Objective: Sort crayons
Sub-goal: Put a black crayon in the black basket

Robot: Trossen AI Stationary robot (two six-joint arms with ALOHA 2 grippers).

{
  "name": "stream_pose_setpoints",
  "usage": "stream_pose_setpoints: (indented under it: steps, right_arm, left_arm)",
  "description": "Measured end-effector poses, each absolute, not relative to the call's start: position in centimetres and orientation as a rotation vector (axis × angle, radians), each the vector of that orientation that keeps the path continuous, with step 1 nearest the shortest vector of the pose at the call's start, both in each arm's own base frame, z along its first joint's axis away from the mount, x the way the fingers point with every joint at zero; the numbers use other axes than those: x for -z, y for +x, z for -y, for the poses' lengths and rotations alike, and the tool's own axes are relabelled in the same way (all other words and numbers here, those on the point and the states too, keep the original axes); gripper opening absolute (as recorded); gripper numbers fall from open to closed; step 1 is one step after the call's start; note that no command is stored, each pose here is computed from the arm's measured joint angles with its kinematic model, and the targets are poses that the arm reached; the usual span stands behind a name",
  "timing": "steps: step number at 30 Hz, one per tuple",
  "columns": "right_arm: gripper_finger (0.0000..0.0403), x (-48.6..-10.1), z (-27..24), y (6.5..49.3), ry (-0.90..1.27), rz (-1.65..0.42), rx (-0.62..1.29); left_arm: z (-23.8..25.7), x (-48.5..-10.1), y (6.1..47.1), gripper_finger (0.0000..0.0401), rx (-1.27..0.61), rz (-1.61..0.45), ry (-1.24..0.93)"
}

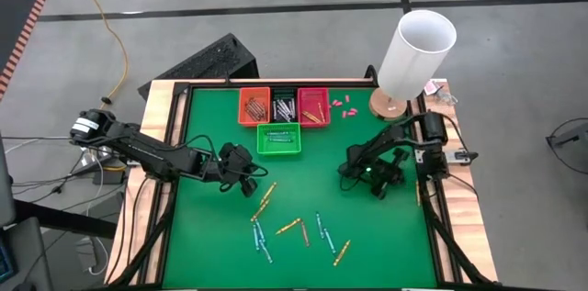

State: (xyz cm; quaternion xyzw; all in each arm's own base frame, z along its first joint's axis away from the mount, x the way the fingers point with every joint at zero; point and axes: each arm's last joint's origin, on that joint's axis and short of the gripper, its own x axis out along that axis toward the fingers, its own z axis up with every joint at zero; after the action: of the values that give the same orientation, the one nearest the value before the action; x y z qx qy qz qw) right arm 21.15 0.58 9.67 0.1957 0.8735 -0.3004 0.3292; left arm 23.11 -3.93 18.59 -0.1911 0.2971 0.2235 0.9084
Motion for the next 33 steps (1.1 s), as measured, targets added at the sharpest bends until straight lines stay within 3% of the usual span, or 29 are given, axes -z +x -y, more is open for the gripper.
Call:
stream_pose_setpoints:
  steps: [6,13,16,22,33]
  right_arm:
    - [0.0,-10.8,-1.8,22.7,0.361,-2.195,0.876]
    - [0.0,-11.2,-2.8,22.5,0.424,-2.013,1.213]
    - [0.0,-11.9,-4.2,22.3,0.508,-1.839,1.381]
    - [0.0002,-13.6,-8.0,21.4,0.644,-1.48,1.533]
    - [0.009,-13.5,-10.6,17.7,0.64,-1.518,1.845]
  left_arm:
    - [3.9,-18.6,23.2,0.0,-0.461,-0.605,-0.393]
    - [3.9,-18.7,23.2,0.0,-0.465,-0.603,-0.39]
    - [3.9,-18.7,23.2,0.0,-0.464,-0.604,-0.379]
    - [3.9,-18.7,23.2,0.0,-0.471,-0.6,-0.376]
    - [3.9,-18.7,23.2,0.0,-0.471,-0.594,-0.377]
